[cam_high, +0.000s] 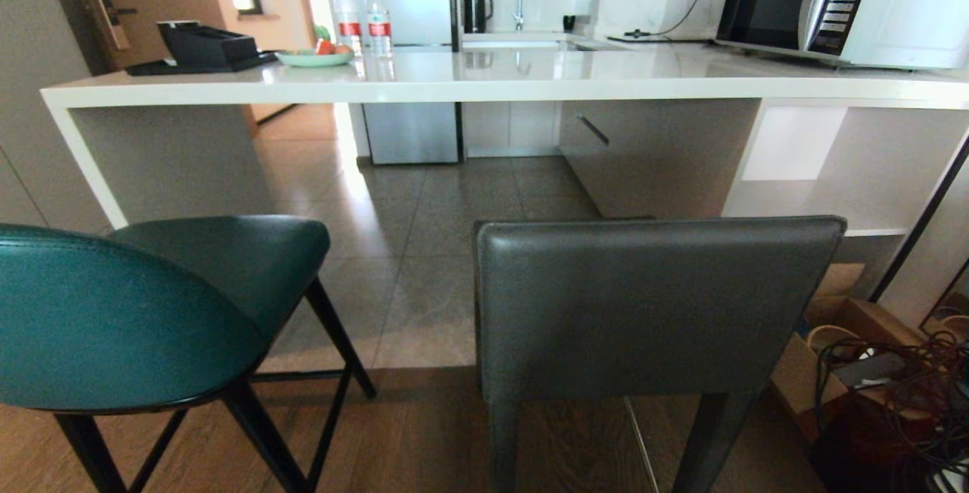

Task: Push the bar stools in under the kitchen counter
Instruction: Push the gray chair back under the dining table

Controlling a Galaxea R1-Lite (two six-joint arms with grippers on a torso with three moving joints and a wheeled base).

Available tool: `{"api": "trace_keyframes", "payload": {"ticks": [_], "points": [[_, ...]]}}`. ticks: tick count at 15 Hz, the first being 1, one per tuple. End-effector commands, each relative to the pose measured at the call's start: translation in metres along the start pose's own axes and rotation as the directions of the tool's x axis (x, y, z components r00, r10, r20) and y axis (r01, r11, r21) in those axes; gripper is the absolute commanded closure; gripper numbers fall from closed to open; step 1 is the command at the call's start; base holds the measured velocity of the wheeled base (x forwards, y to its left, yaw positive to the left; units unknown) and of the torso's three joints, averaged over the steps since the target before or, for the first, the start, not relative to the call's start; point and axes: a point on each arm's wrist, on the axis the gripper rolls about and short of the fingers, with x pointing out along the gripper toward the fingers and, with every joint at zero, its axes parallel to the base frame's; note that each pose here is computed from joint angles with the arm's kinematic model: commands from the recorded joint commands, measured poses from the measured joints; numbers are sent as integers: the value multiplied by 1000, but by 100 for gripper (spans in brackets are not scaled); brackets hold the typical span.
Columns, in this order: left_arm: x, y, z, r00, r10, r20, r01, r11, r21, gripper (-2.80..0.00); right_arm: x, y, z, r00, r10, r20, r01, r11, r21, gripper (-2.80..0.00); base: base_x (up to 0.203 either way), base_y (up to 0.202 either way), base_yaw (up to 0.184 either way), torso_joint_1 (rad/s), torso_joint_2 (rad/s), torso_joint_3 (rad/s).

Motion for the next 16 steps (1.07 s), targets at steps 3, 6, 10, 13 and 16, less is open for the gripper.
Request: {"api": "trace_keyframes", "payload": {"ticks": [3, 6, 10, 13, 16], "points": [[0, 0, 0, 1000, 1, 2, -1, 1000, -1, 0, 0, 0, -1, 1000, 0, -6, 0, 1000, 0, 0, 0, -194, 2, 4, 4, 5], [0, 0, 0, 1000, 2, 2, -2, 1000, -1, 0, 0, 0, -1, 1000, 0, -6, 0, 1000, 0, 0, 0, -195, 1, 5, 0, 1], [0, 0, 0, 1000, 1, 2, -1, 1000, -1, 0, 0, 0, -1, 1000, 0, -6, 0, 1000, 0, 0, 0, -131, 2, 0, 1, -1], [0, 0, 0, 1000, 1, 2, -1, 1000, -1, 0, 0, 0, -1, 1000, 0, -6, 0, 1000, 0, 0, 0, 0, 0, 0, 0, 0], [0, 0, 0, 1000, 1, 2, -1, 1000, -1, 0, 0, 0, -1, 1000, 0, -6, 0, 1000, 0, 0, 0, 0, 0, 0, 0, 0]]}}
